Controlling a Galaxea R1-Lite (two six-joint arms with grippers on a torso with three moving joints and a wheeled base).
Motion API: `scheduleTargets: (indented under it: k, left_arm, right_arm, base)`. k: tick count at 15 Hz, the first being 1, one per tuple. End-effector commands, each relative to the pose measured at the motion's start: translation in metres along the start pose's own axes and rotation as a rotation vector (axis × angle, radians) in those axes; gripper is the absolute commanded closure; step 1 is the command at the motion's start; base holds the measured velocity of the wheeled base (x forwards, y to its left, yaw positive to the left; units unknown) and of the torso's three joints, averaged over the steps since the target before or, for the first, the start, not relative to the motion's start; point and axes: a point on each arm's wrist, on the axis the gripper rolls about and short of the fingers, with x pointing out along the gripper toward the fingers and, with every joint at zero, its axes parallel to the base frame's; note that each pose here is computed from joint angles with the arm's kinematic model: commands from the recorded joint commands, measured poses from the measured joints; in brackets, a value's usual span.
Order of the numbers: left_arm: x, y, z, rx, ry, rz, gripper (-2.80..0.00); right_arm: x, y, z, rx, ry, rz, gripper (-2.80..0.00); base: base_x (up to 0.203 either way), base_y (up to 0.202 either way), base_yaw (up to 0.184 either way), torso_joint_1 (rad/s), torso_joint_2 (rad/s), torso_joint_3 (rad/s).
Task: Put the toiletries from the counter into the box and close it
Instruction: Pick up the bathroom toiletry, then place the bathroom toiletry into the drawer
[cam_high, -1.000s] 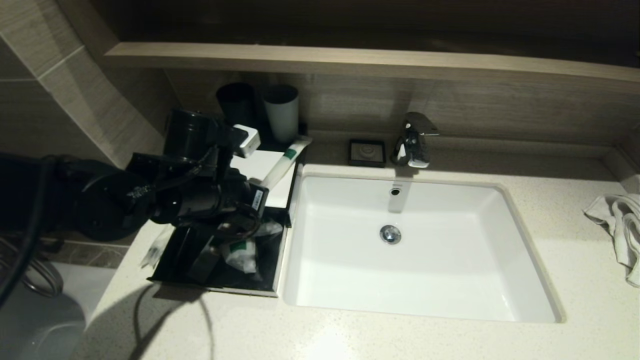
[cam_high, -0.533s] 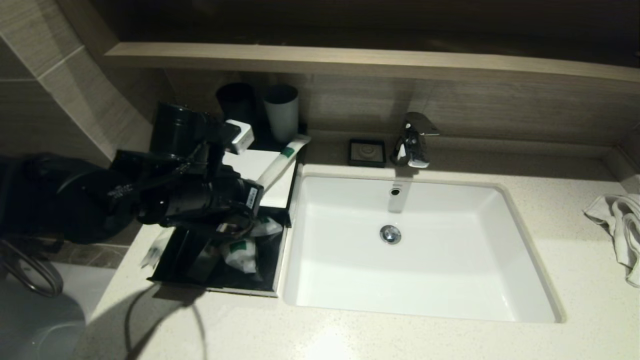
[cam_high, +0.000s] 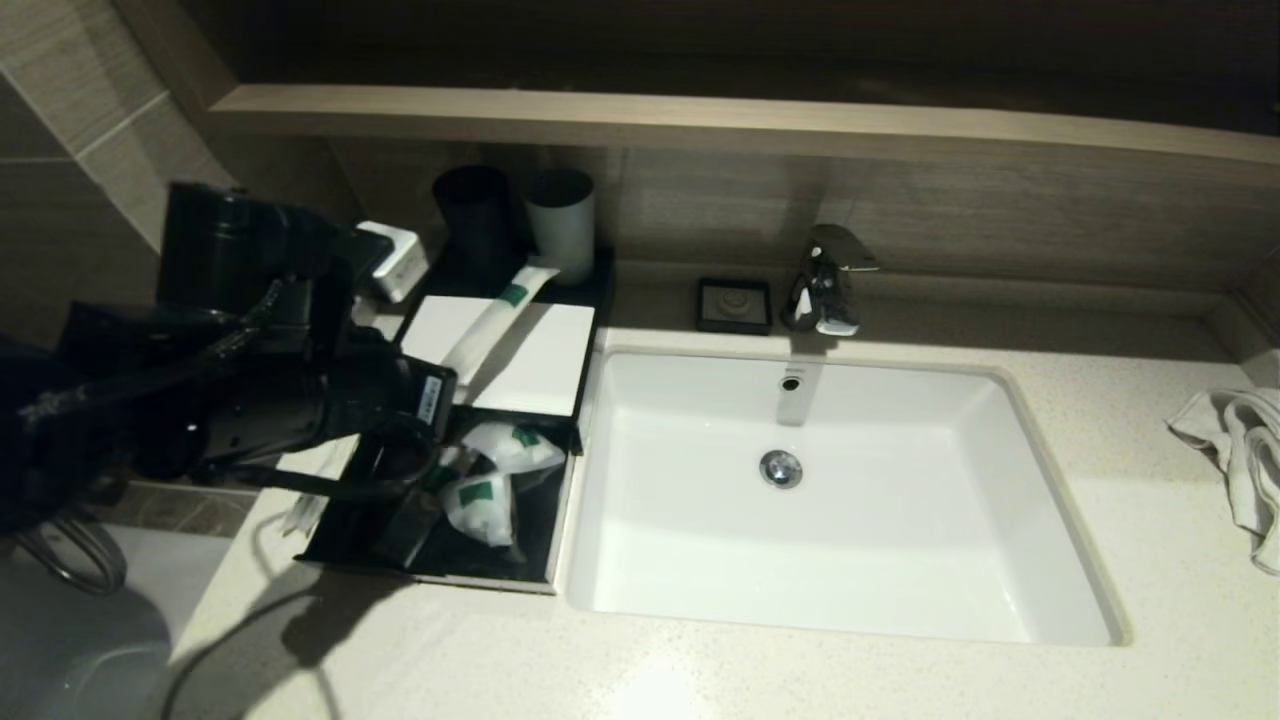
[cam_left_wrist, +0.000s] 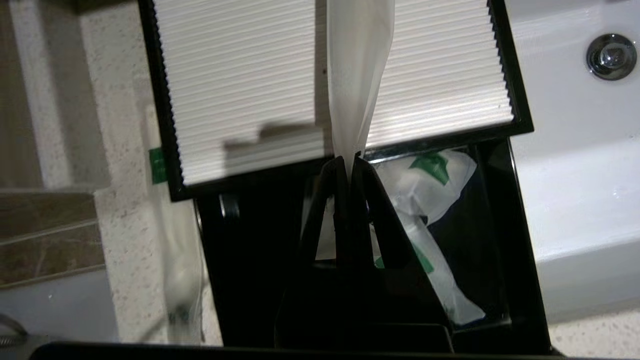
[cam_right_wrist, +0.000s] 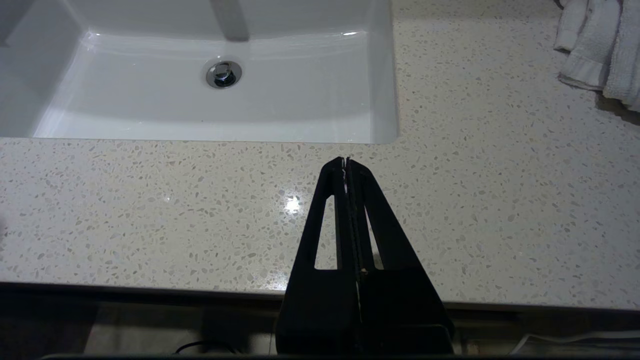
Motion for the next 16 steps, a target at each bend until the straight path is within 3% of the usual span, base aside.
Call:
scheduleTargets:
  k: [1,9,16]
  left_arm:
    - [-0.033,0.012,0.001,-0.017,-0.012,0.028,0.00]
    - [-0.104,0.023,-0.023,-0.205,0.117,0.050,0.00]
    - [-0.142,0.023,-0.064,-0.238,0.191,0.052,0.00]
  right_arm:
    - [0.000,0.000,0.000,0.000,0.000,0.000,0.00]
    - [0.000,0.000,0.000,0.000,0.000,0.000,0.00]
    - [0.000,0.000,0.000,0.000,0.002,0.000,0.00]
  base:
    - [0.000,0.000,0.000,0.000,0.00,0.000]
    - [0.000,0.000,0.000,0.000,0.00,0.000]
    - [0.000,0.000,0.000,0.000,0.00,0.000]
